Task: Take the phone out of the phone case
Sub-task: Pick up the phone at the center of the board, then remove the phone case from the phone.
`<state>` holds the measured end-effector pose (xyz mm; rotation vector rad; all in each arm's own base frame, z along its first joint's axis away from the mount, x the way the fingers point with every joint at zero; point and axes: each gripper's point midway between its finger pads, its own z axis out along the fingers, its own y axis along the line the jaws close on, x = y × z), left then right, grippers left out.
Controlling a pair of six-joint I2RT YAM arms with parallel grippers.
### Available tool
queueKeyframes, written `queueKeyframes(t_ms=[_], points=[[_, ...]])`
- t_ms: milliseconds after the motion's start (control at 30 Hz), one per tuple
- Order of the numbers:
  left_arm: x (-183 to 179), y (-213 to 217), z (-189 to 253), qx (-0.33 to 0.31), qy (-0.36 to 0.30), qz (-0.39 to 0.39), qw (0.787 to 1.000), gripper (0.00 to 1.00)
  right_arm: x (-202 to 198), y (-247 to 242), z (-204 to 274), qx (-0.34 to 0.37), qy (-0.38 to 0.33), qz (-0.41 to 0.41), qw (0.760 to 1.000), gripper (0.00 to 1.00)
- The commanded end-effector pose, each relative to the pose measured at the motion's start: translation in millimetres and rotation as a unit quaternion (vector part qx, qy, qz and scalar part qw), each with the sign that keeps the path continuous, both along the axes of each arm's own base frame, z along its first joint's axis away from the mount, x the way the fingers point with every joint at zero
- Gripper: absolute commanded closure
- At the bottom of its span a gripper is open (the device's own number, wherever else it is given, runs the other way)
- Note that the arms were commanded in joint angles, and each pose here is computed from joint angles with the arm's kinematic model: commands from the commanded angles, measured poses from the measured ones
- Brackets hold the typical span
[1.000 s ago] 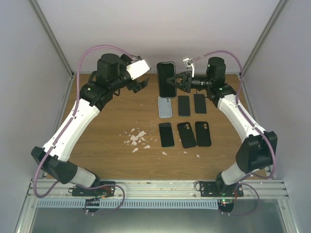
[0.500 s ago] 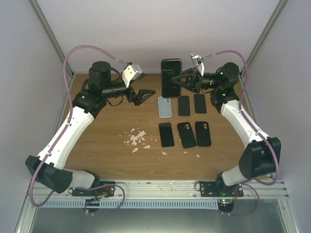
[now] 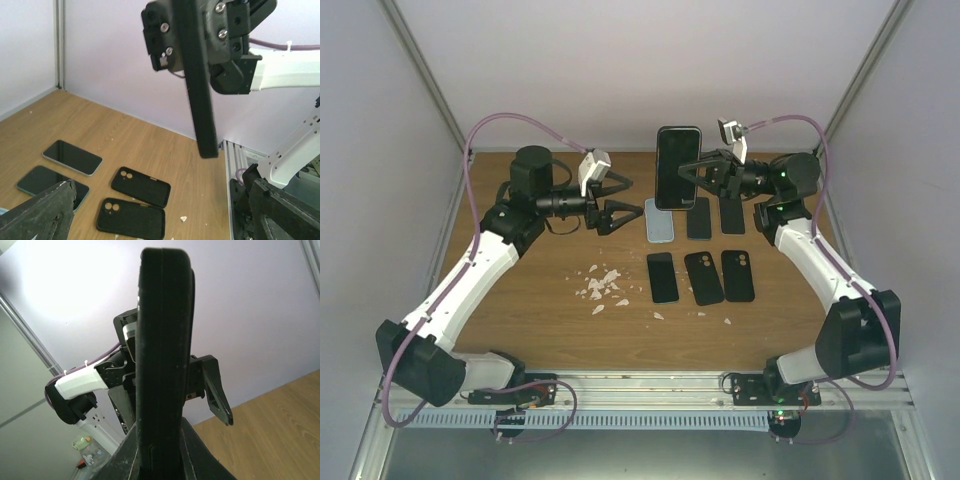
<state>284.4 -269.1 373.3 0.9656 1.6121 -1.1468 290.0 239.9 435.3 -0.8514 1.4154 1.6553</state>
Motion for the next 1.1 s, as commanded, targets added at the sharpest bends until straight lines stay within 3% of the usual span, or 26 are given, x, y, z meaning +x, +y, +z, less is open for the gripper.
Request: queueKeyframes(t_ms=[0, 1067], points=[[-2, -3, 20, -0.038, -0.012, -0.016, 0.999, 0.06, -2, -6, 18, 0.029, -0.009, -0.025, 0.999, 1.00], [11, -34, 5, -0.023, 0.014, -0.024, 0.999, 0.19, -7, 3, 15, 0.027, -0.011, -0.010, 1.000, 1.00]])
